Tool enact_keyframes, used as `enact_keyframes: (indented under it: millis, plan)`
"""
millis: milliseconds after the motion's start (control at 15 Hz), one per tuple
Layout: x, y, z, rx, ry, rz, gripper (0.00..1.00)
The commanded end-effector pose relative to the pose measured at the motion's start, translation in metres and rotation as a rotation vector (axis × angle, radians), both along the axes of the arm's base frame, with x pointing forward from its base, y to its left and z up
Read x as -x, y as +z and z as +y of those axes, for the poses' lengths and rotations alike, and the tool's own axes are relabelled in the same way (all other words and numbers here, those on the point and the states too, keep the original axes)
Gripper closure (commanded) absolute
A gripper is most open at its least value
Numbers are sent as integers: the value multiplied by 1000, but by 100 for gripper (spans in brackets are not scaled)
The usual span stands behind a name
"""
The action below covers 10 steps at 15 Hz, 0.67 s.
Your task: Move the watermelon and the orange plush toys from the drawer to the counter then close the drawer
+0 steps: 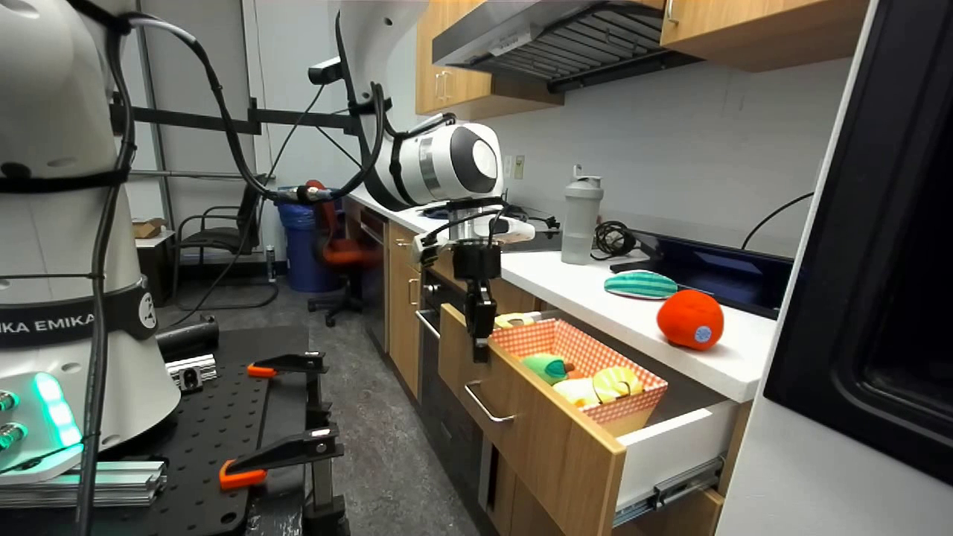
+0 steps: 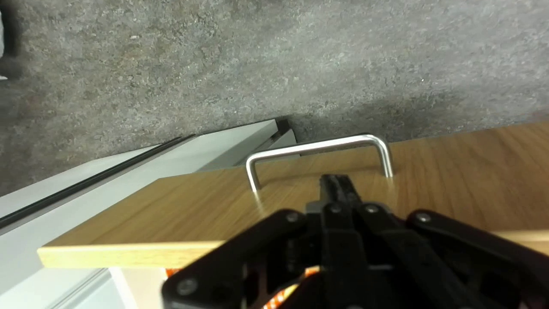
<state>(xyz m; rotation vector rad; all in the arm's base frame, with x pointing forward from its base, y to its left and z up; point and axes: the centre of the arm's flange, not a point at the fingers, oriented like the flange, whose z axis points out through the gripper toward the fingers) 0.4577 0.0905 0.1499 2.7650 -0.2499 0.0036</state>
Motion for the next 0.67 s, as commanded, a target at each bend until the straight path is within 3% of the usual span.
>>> enact_keyframes:
  millis: [0,600]
  plan:
    - [-27,-6,2,33,-14,-66,100]
    - [-47,12,-2,51,-46,-149,100]
